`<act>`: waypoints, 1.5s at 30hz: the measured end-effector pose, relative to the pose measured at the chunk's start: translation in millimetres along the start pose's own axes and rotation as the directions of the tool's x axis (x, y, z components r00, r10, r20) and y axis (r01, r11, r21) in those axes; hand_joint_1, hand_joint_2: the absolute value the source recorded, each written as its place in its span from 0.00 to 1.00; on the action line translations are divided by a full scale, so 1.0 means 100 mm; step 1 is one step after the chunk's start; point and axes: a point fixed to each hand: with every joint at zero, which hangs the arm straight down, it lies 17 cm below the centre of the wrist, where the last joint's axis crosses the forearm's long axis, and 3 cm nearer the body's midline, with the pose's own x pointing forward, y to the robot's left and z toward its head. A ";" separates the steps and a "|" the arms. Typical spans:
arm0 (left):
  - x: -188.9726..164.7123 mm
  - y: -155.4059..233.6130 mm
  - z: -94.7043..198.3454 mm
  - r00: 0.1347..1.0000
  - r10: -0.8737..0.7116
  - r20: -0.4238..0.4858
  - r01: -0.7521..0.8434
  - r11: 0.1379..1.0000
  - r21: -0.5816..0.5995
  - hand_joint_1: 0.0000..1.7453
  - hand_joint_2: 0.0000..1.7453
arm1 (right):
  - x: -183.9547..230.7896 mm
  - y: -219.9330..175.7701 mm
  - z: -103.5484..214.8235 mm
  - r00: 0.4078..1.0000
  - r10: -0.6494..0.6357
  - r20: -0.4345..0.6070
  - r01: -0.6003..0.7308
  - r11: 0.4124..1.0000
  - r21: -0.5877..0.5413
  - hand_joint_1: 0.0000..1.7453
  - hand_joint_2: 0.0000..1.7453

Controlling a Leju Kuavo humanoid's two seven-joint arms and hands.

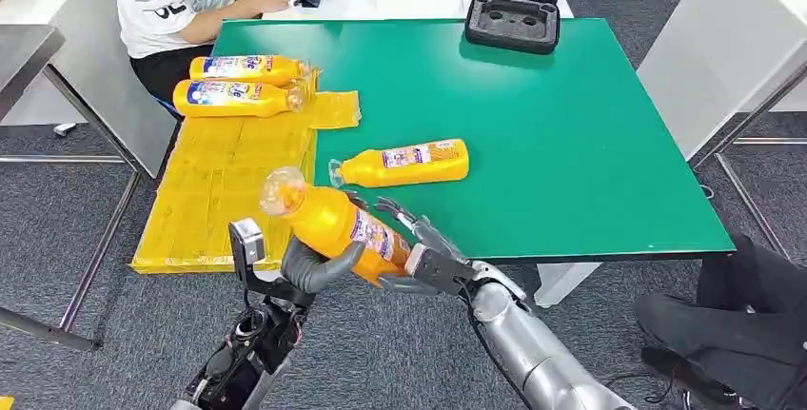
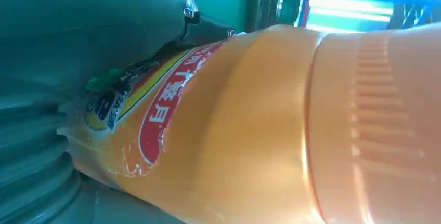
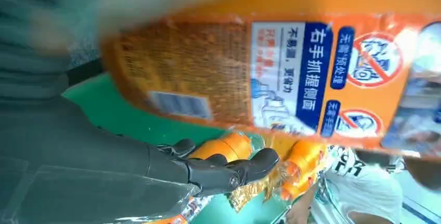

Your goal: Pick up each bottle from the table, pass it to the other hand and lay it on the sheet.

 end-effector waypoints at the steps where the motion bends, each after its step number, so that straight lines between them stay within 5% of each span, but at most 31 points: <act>1: 0.01 0.04 0.00 1.000 -0.019 0.007 0.019 1.000 0.015 1.00 1.00 | 0.02 -0.02 -0.01 1.000 -0.003 0.005 0.003 1.000 -0.002 0.00 0.00; 7: 0.19 0.61 -0.02 0.974 -0.220 0.047 0.208 0.961 0.181 1.00 1.00 | 0.20 -0.11 -0.04 0.997 -0.048 0.058 0.049 0.999 -0.020 0.00 0.00; 15: 0.58 1.47 -0.05 0.845 -0.534 0.028 0.484 0.786 0.384 0.98 1.00 | 0.38 -0.23 -0.06 0.992 -0.063 0.111 0.069 0.997 -0.046 0.00 0.00; 16: 0.63 1.54 -0.05 0.827 -0.562 0.023 0.508 0.765 0.397 0.92 1.00 | 0.39 -0.24 -0.07 0.992 -0.062 0.114 0.068 0.997 -0.048 0.00 0.00; 21: 0.79 1.81 -0.17 0.641 -0.767 -0.033 0.721 0.587 0.368 0.92 1.00 | 0.46 -0.31 -0.09 0.989 -0.050 0.136 0.060 0.995 -0.074 0.00 0.00; 27: 0.82 2.04 -0.28 0.538 -0.837 -0.096 0.810 0.482 0.335 1.00 1.00 | 0.53 -0.46 -0.10 0.984 -0.076 0.163 0.098 0.986 -0.136 0.00 0.00; 28: 0.78 2.11 -0.30 0.515 -0.849 -0.119 0.831 0.460 0.315 0.99 1.00 | 0.55 -0.52 -0.09 0.982 -0.086 0.171 0.114 0.980 -0.161 0.00 1.00; 41: 0.63 2.65 -0.45 0.302 -0.917 -0.259 0.949 0.263 0.175 1.00 1.00 | 0.48 -0.79 0.00 0.981 -0.099 0.170 0.145 0.947 -0.288 0.00 1.00; 45: 0.50 2.72 -0.51 0.120 -0.945 -0.305 0.993 0.111 0.048 1.00 1.00 | 0.47 -0.77 0.01 0.982 -0.095 0.164 0.140 0.947 -0.290 0.00 1.00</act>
